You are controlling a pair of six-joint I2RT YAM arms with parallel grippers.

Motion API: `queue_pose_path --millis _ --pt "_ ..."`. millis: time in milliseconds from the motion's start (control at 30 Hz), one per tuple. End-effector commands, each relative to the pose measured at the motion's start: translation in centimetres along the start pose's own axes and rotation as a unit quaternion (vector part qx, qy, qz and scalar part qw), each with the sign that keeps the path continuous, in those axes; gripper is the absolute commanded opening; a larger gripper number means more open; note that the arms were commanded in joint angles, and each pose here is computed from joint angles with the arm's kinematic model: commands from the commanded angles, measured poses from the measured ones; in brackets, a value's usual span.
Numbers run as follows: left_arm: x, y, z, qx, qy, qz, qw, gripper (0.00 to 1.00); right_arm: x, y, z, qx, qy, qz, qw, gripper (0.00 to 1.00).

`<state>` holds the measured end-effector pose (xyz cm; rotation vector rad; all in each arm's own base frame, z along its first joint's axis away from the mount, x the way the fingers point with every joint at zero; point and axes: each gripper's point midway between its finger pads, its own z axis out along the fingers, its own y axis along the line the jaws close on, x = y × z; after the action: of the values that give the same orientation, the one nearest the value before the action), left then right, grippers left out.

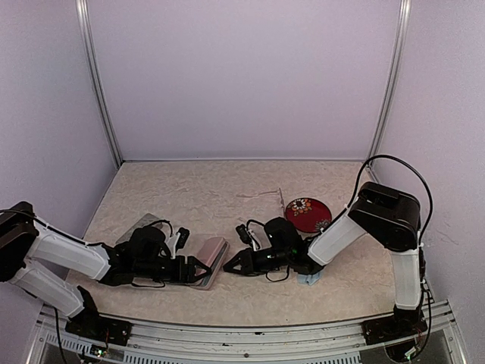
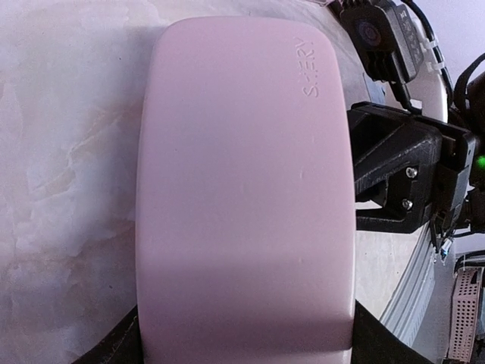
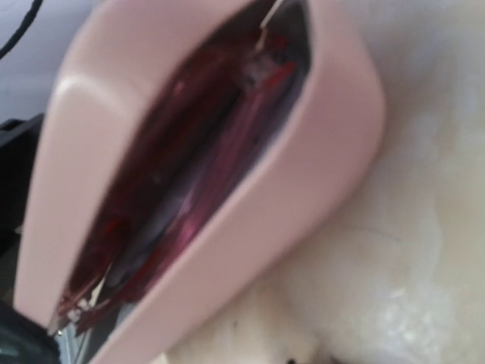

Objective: Organize the sunglasses
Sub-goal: Close the case with sunglasses at the center of the board.

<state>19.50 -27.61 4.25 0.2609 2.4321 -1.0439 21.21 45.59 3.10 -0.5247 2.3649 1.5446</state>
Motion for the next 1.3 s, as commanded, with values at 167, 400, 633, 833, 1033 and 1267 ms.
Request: queue_pose_path --millis 167,400,633,833,1033,1267 --pt "-1.9 -1.7 -0.1 0.017 -0.029 0.023 0.999 0.37 1.1 -1.1 -0.3 0.0 0.01 0.021 1.0 0.26" --pt "-1.7 -2.0 -0.1 0.014 -0.027 0.029 0.999 0.37 0.7 -1.8 0.1 0.022 0.008 0.022 0.999 0.26" --pt "-1.6 -2.5 0.4 0.006 -0.022 0.042 0.999 0.38 -0.1 -1.3 0.5 0.018 0.003 0.014 1.0 0.24" --pt "-1.0 -2.0 1.3 -0.07 -0.012 0.086 0.994 0.4 -0.1 -1.2 0.6 0.007 0.0 0.017 1.0 0.24" --pt "0.5 -2.6 3.0 -0.108 0.017 0.124 0.986 0.43 -0.5 -0.9 0.8 0.001 -0.007 0.017 1.0 0.23" --pt "1.4 -2.9 4.3 -0.117 0.028 0.117 0.986 0.6 -0.6 -1.1 0.7 0.011 -0.013 0.018 1.0 0.22"
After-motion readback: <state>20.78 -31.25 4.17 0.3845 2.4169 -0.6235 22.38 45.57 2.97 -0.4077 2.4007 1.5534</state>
